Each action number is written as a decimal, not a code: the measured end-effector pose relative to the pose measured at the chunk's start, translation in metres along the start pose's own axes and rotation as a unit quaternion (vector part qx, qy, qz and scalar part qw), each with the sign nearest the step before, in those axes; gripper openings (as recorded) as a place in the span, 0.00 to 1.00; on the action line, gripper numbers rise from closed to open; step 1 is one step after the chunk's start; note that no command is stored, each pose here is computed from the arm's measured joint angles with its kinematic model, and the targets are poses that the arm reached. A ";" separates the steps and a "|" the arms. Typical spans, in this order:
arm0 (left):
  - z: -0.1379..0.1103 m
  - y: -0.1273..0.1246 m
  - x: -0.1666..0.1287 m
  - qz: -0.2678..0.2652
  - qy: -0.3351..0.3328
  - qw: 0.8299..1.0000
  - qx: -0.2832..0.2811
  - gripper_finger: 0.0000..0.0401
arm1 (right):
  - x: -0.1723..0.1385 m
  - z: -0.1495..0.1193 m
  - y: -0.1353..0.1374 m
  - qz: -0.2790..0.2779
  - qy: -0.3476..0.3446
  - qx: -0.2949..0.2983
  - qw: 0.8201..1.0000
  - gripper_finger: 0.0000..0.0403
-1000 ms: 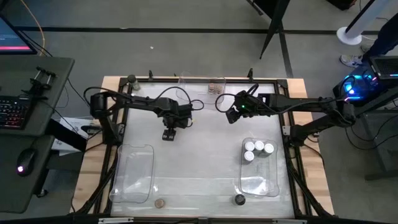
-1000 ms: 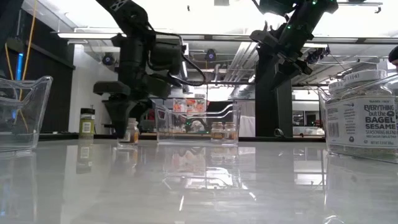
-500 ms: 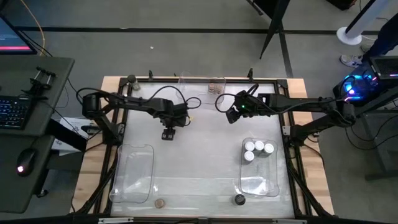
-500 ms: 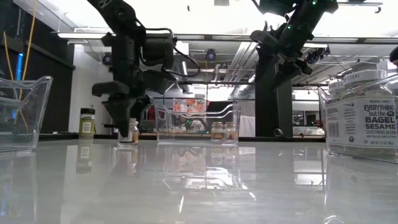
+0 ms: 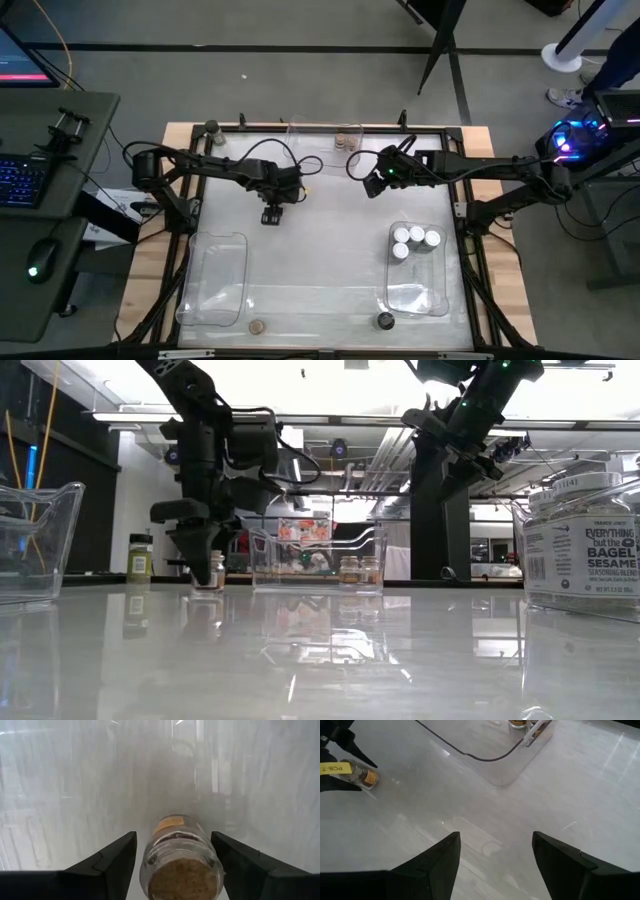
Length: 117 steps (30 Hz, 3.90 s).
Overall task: Sort spices by type
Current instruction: Put the brown seasoning bottle into the top transparent bin
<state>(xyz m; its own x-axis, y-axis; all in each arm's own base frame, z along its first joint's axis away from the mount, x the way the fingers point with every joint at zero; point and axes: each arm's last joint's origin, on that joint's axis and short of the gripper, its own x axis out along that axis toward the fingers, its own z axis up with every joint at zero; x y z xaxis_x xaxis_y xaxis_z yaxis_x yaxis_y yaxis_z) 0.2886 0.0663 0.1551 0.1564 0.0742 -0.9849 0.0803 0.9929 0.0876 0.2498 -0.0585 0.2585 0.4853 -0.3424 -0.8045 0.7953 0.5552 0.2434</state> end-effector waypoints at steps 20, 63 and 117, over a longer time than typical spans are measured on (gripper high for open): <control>-0.007 0.004 -0.053 0.022 -0.069 0.997 -0.038 0.38 | 0.000 0.000 0.000 -0.001 0.002 0.000 1.000 0.60; 0.101 0.193 0.007 0.162 -0.140 0.937 -0.277 0.38 | 0.000 0.020 0.007 0.048 -0.089 0.097 0.990 0.60; 0.054 0.179 0.001 0.150 -0.203 0.904 -0.344 0.00 | 0.000 0.020 0.006 0.044 -0.093 0.103 0.989 0.60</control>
<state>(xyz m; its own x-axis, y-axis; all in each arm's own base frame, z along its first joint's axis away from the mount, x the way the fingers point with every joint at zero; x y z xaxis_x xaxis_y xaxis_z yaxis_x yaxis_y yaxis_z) 0.3563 0.2394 0.1774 0.4302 0.4480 -0.7837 -0.6353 0.7670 0.0898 0.2620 -0.0700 0.2713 0.5994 -0.4435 -0.6663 0.7947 0.4291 0.4293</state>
